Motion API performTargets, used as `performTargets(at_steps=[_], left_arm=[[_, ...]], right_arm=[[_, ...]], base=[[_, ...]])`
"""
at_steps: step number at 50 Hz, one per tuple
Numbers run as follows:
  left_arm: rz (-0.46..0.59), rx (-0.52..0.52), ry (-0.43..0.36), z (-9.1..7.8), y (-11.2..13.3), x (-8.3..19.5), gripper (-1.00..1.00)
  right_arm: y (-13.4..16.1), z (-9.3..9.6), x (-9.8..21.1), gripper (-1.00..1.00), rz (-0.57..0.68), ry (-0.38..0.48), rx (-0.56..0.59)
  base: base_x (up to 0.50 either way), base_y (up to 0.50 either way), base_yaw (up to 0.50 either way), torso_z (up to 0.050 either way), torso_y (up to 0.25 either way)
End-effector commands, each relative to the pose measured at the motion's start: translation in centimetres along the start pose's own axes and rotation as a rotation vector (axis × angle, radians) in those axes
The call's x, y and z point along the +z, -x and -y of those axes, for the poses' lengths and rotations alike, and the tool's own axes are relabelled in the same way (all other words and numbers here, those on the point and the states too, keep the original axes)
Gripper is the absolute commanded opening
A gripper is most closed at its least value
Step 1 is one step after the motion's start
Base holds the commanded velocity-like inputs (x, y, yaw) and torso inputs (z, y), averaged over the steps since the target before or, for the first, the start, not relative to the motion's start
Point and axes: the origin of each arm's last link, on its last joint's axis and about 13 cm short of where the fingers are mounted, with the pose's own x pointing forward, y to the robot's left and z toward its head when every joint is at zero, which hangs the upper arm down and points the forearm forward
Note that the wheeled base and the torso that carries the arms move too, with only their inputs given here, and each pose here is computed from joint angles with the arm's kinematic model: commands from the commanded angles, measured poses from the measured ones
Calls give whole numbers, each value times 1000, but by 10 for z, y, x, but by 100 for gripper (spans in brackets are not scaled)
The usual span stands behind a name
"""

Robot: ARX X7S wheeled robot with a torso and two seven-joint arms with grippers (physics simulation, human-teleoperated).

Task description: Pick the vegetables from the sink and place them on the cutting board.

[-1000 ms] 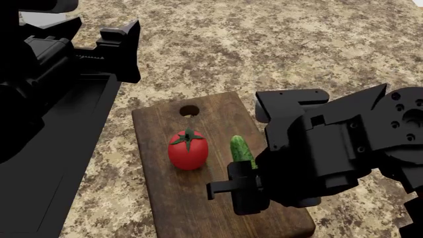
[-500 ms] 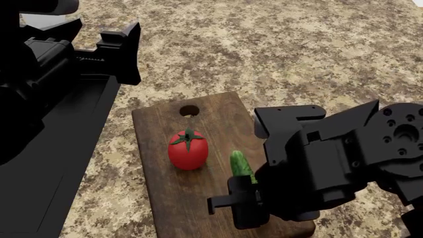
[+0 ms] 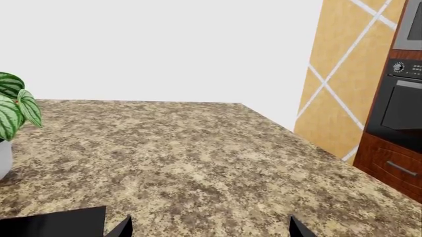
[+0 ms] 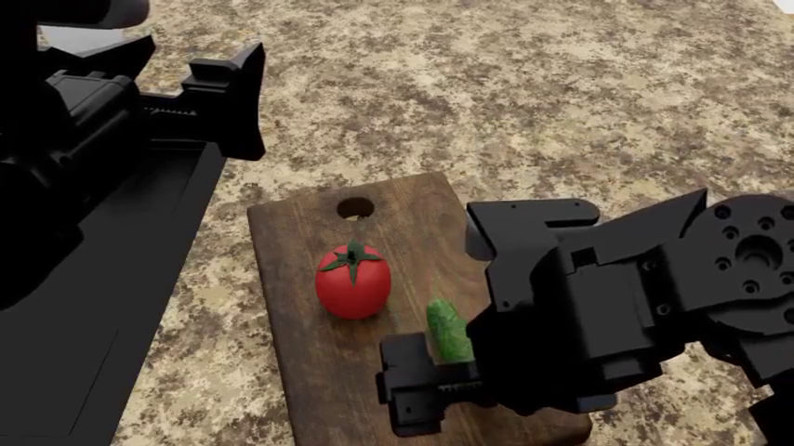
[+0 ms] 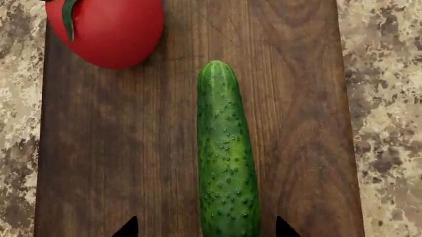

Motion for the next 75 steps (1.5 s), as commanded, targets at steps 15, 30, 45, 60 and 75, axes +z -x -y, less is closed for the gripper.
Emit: performTargets(at_steps=[15, 30, 45, 60, 75], left_arm=[[61, 59, -3, -5, 9, -3, 100], [347, 112, -23, -5, 67, -33, 100], [445, 32, 128, 13, 131, -63, 100], [548, -31, 117, 29, 161, -51, 100], [651, -70, 133, 42, 189, -32, 100]], right_arm=[[67, -10, 6, 100, 317, 85, -195], [53, -18, -45, 100, 915, 181, -360], [29, -11, -114, 100, 1301, 150, -322], [39, -28, -130, 100, 1430, 137, -243], [61, -46, -138, 100, 1501, 213, -415]], base=[[0, 0, 0, 0, 0], [0, 0, 0, 0, 0], [0, 0, 0, 0, 0], [0, 0, 0, 0, 0], [0, 0, 0, 0, 0]])
